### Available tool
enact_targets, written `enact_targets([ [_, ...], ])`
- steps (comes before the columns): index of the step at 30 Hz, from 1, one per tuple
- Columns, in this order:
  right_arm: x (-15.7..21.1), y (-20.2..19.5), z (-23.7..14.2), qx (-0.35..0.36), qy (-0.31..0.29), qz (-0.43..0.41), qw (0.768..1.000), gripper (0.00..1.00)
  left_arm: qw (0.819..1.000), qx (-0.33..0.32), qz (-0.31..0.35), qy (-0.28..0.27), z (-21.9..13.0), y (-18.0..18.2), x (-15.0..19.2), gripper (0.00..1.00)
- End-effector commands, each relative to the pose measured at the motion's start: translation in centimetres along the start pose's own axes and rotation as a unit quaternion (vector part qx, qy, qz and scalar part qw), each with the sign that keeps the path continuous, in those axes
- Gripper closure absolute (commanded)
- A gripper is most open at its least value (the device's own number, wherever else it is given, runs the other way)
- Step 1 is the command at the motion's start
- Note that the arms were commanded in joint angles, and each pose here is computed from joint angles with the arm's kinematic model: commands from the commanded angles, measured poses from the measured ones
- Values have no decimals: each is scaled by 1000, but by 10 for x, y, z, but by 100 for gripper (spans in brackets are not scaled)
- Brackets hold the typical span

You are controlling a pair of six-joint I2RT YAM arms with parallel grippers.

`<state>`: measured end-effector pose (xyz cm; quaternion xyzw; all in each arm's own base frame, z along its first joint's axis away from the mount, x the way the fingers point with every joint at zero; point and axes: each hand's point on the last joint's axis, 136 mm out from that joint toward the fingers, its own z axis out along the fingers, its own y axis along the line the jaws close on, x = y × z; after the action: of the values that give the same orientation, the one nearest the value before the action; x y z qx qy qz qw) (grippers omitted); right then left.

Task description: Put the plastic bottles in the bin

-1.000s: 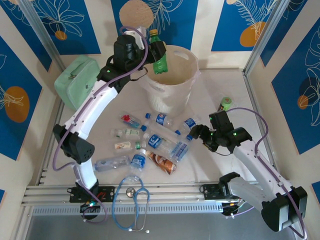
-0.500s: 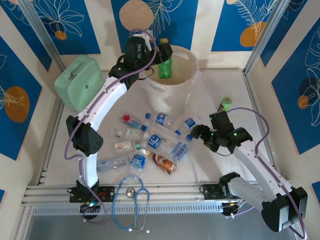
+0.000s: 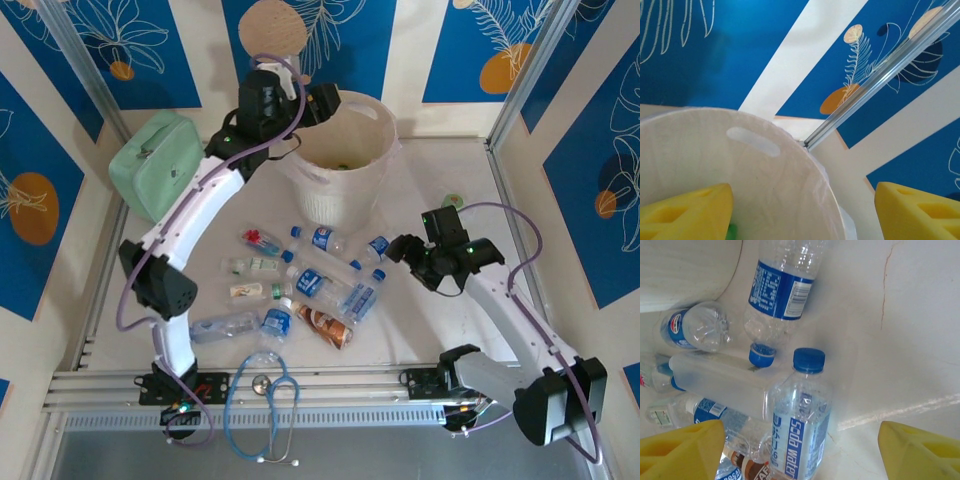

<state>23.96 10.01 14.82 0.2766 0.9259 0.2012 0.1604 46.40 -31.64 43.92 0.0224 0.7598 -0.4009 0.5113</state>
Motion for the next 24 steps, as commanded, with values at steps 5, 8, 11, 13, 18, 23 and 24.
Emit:
enact_targets([
  [5, -25, 7, 20, 11, 3, 30, 999, 19, 997, -52, 57, 19, -104, 8, 22, 25],
  [8, -33, 16, 35, -1, 14, 39, 999, 17, 992, -96, 70, 43, -143, 37, 54, 23],
  [11, -42, 29, 48, -16, 22, 39, 999, 16, 984, -148, 74, 72, -176, 66, 84, 20],
  [13, -47, 34, 57, -13, 27, 44, 999, 16, 976, -182, 71, 92, -196, 85, 102, 20],
  [18, -55, 33, 80, 19, 41, 63, 997, 16, 958, -258, 33, 124, -229, 127, 144, 19],
  [23, -60, 33, 101, 34, 48, 66, 996, 19, 947, -286, 0, 144, -242, 147, 171, 19],
  [24, -61, 32, 105, 38, 50, 68, 996, 19, 945, -291, -2, 148, -243, 150, 175, 19],
])
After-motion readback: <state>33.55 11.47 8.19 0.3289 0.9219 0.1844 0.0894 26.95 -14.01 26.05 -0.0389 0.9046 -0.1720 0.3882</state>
